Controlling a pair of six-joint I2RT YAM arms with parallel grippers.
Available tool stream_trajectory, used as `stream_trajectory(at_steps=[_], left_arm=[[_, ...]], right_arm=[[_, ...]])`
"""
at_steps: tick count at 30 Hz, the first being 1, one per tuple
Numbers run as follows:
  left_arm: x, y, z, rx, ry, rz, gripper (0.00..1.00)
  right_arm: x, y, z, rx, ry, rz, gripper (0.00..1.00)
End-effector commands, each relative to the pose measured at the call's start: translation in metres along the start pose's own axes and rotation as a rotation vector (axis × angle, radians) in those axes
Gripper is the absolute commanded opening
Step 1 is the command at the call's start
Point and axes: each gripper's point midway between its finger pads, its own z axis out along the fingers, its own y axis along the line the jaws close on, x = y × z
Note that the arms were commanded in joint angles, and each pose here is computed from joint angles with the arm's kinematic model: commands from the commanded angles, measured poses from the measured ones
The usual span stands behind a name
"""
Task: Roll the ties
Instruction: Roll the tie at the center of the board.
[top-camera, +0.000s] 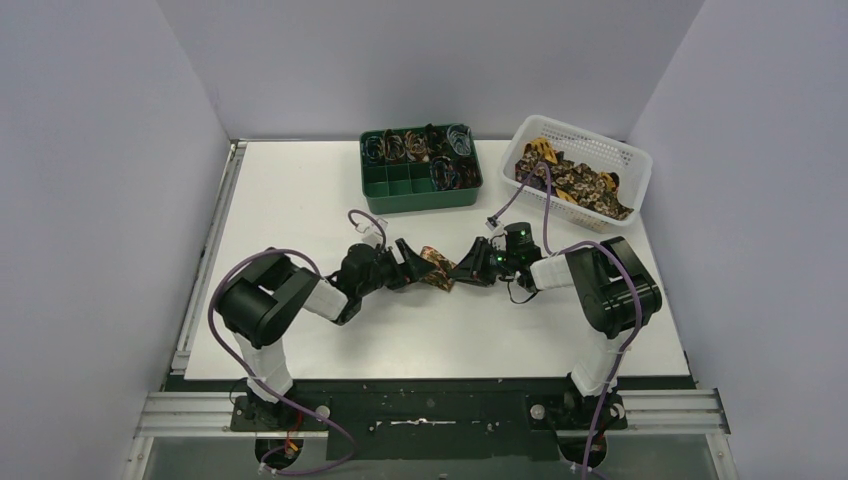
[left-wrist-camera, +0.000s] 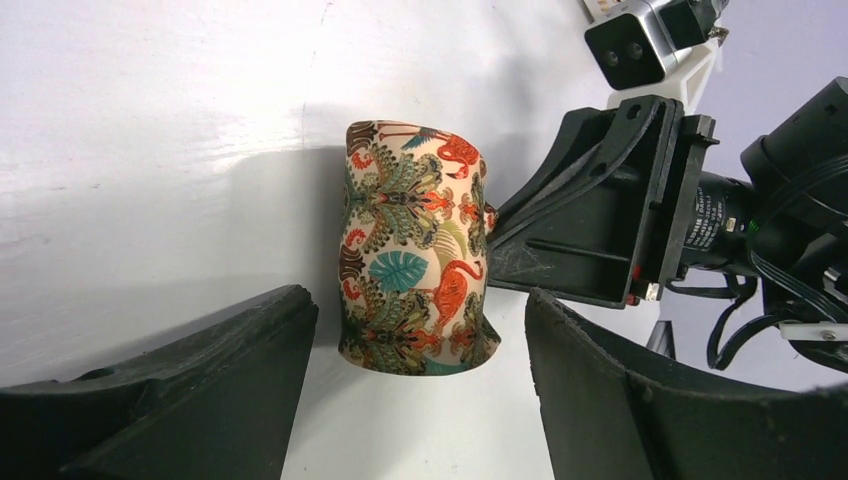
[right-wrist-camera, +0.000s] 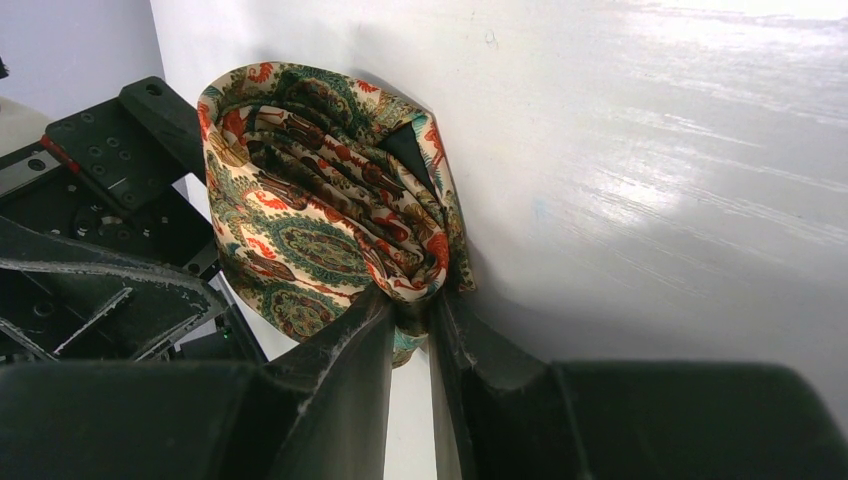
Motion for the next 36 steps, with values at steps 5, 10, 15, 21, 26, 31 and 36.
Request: stream_trajectory(at_steps=[5,10,15,21,26,31,36], left_arm=[[0.018,0.012,0.013,-0.019,0.062,0.049,0.75],[0.033,0.004,0.014,0.026,0.099,0.039,0.72],[0.038,-0.002,0.009,0.061,0.117,0.018,0.67],[0.04,-0.001,0.008,0.062,0.118,0.004,0.59],[0.042,0.001,0.01,0.072,0.115,-0.014,0.5],[0.041,-0.002,0.011,0.082,0.109,-0.017,0.38],[0.036,-0.001,0.005,0.079,0.104,0.0,0.26]], right_arm=[[0.015,-0.041,-0.001,0.157,0.014,0.024,0.19],[0.015,-0.042,-0.001,0.157,0.016,0.029,0.19],[0.014,-0.043,-0.001,0.159,0.013,0.034,0.19],[0.015,-0.045,0.0,0.166,0.015,0.039,0.19],[0.016,-0.044,-0.001,0.163,0.017,0.037,0.2],[0.012,-0.036,-0.003,0.133,0.013,0.017,0.25],[-0.007,-0.019,-0.013,0.077,-0.032,-0.028,0.37]])
